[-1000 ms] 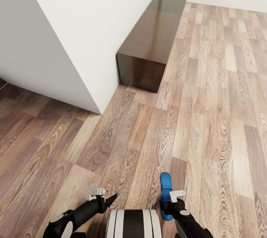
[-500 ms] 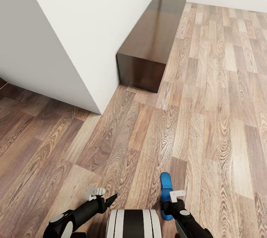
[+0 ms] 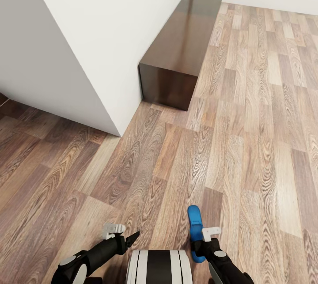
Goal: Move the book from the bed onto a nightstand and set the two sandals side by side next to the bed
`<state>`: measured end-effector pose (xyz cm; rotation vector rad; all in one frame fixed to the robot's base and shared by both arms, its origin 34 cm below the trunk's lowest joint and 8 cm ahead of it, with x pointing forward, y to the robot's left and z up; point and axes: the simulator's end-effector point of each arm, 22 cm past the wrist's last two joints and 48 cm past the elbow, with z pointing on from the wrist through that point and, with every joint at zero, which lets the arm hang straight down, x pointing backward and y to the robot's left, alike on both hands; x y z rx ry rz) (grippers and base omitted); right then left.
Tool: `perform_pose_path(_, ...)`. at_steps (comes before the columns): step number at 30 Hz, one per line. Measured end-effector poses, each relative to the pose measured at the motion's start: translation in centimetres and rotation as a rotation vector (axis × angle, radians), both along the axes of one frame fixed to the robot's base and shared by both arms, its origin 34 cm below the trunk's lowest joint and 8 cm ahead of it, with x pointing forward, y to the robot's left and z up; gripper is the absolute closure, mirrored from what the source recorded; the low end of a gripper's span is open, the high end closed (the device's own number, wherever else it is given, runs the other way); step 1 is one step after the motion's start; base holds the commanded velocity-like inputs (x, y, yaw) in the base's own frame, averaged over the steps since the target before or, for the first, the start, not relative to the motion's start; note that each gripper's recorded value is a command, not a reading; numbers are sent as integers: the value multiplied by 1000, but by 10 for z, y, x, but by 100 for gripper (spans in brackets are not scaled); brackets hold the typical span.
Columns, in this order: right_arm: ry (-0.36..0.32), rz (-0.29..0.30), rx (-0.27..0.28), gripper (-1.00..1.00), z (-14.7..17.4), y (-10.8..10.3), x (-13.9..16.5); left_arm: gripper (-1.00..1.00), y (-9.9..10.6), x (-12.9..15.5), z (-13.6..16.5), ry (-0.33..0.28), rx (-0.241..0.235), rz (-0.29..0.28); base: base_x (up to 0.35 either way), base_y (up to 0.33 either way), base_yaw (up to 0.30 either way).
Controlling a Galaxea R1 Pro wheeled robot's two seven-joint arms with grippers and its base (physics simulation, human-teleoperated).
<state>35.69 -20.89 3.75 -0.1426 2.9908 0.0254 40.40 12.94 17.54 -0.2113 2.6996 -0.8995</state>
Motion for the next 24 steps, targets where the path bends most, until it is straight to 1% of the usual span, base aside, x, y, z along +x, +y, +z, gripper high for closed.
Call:
perform_pose_path(8, 0, 0, -1, 100, 0, 0, 0, -100, 0, 0, 0, 1, -1, 0, 0, 0, 0)
perform_pose_path(24, -65, -1, 0, 100, 20, 0, 29, -100, 0, 20, 23, -64, 0, 0, 0, 0, 0)
